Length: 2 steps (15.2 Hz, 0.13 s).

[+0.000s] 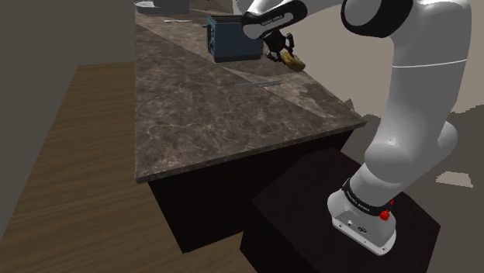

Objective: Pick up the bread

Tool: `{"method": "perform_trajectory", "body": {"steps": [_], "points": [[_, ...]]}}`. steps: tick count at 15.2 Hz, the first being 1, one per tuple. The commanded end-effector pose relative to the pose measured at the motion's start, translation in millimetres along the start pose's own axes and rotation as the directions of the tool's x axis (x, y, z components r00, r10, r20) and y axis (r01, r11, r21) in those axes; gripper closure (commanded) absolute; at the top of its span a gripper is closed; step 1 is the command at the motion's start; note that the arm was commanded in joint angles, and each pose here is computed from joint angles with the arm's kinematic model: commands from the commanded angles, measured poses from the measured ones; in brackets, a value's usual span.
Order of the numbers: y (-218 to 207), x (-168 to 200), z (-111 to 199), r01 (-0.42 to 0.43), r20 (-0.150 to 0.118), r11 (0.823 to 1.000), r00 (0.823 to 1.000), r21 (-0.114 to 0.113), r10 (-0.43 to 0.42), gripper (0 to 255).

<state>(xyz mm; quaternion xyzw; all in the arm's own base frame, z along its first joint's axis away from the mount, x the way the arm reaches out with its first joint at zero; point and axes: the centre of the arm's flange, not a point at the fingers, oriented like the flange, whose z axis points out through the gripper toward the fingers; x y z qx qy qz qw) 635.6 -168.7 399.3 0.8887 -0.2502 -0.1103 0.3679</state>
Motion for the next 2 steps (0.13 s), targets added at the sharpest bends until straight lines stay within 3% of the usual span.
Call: {"method": "perform_trajectory", "body": {"steps": [1, 2], "points": [[3.9, 0.2, -6.0, 0.0, 0.0, 1.0, 1.0, 0.0, 0.0, 255], [3.9, 0.2, -6.0, 0.0, 0.0, 1.0, 1.0, 0.0, 0.0, 255]]}}
